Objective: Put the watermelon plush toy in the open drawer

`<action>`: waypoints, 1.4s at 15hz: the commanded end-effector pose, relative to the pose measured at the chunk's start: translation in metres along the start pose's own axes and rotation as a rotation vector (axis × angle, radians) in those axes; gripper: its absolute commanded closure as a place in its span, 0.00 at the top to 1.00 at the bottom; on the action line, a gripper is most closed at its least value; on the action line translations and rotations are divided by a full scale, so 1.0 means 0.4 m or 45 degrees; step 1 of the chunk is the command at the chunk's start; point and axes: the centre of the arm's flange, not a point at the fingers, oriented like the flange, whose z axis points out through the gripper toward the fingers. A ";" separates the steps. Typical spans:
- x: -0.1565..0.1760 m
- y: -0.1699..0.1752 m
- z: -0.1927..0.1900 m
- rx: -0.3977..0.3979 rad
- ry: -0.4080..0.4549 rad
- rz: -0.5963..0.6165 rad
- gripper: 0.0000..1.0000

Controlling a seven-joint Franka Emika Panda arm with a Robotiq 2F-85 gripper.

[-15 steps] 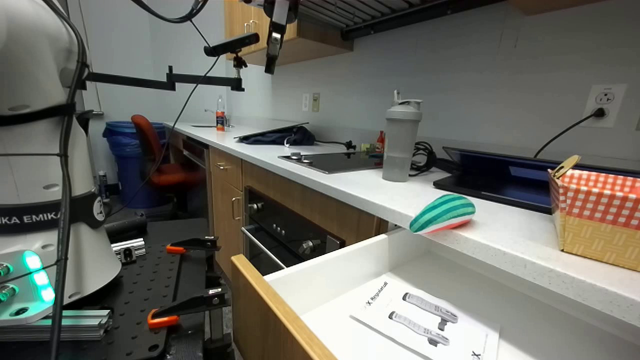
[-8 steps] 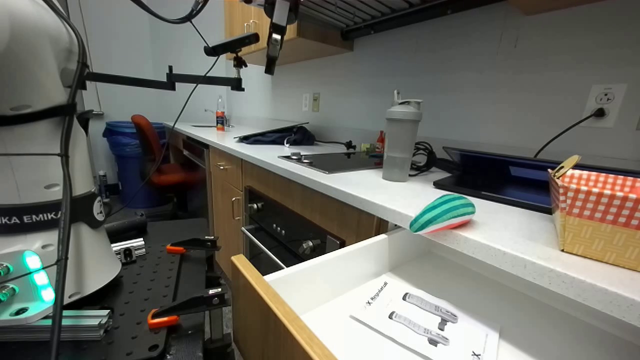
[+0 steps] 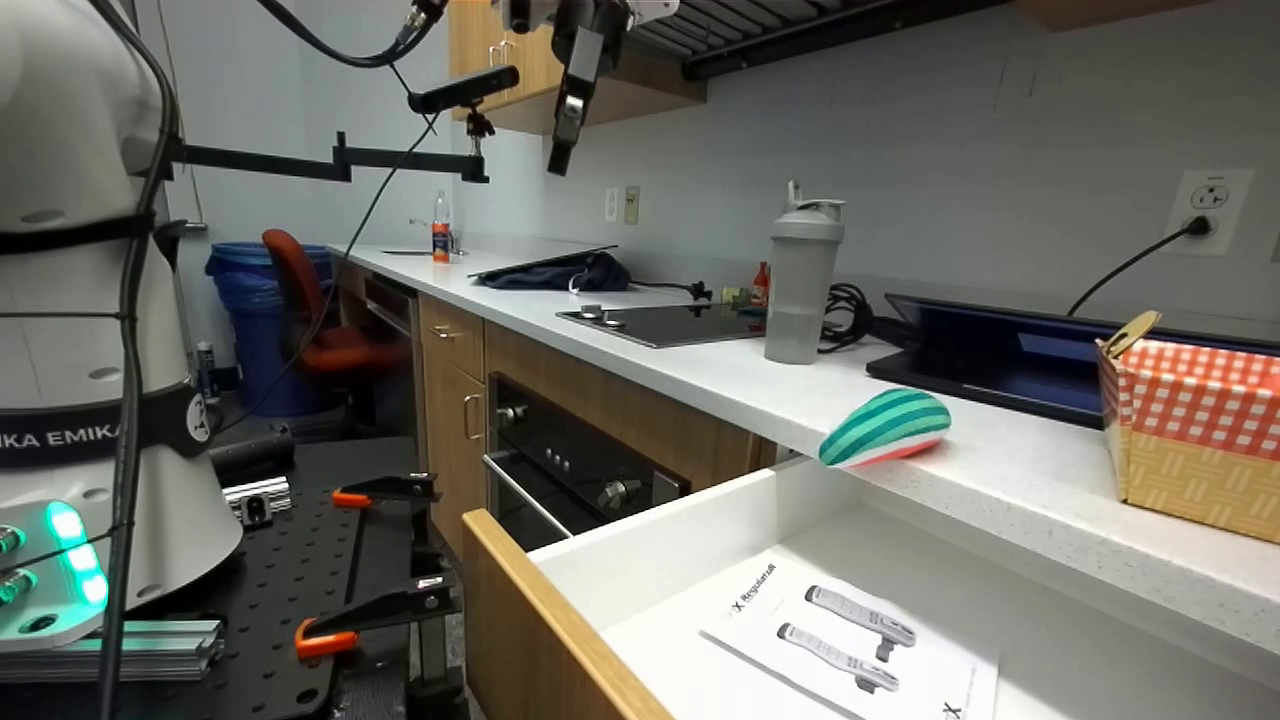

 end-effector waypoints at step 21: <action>0.478 0.137 0.209 -0.034 0.010 0.178 1.00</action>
